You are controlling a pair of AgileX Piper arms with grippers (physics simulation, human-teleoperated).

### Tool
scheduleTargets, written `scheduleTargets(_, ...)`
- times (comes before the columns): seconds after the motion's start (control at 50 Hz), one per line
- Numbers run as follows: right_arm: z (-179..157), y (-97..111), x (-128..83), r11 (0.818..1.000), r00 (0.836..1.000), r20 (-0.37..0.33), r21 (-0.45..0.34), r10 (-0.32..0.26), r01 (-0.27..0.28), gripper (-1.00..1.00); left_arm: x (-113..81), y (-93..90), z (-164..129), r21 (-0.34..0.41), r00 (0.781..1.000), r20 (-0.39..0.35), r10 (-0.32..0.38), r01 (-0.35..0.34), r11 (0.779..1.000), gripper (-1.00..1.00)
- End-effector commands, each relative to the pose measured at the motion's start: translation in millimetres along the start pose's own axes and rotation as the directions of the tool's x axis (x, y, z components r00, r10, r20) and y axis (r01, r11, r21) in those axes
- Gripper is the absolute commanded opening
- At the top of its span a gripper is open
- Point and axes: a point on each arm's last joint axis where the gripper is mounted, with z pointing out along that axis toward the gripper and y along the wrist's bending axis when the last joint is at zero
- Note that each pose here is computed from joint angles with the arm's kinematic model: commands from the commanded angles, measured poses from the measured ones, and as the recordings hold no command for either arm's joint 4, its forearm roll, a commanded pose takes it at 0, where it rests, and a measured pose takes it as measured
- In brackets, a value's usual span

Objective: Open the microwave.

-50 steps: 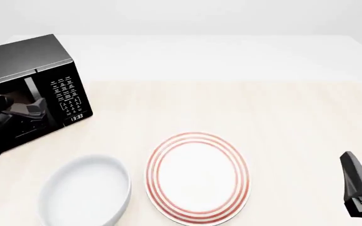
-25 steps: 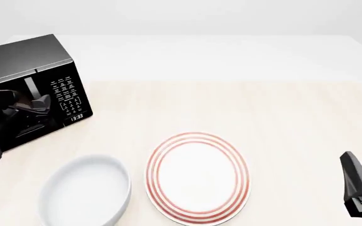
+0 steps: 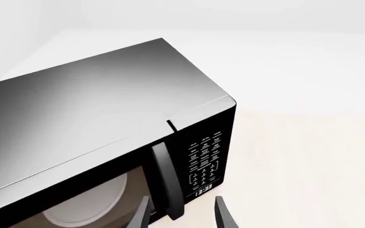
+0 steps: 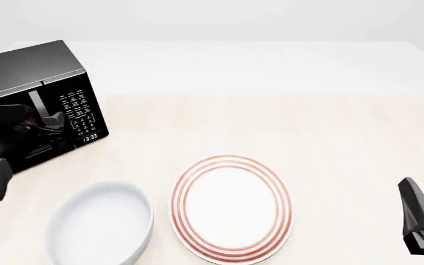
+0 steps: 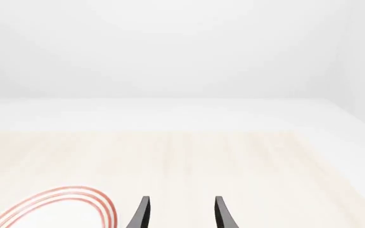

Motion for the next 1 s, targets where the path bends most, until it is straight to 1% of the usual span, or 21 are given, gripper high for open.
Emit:
scheduleTargets(0.02, 0.0, 0.0, 0.0, 1.0, 1.0, 0.0, 0.0, 0.0, 0.0, 1.0, 6.6, 2.2, 12.2, -0.008, 1.0, -0.019, -0.006, 0.006, 1.0, 1.0)
scheduleTargets(0.22, 0.0, 0.0, 0.0, 1.0, 1.0, 0.0, 0.0, 0.0, 0.0, 1.0, 10.1, 4.3, 17.2, -0.015, 1.0, -0.029, -0.012, 0.011, 1.0, 1.0)
scheduleTargets(0.52, 0.0, 0.0, 0.0, 1.0, 1.0, 0.0, 0.0, 0.0, 0.0, 1.0, 15.5, 1.0, 29.4, -0.004, 0.999, -0.042, -0.008, 0.008, 1.0, 1.0)
scheduleTargets(1.0, 0.0, 0.0, 0.0, 1.0, 1.0, 0.0, 0.0, 0.0, 0.0, 1.0, 24.1, 1.0, 43.4, -0.005, 0.998, -0.065, -0.018, 0.018, 1.0, 1.0)
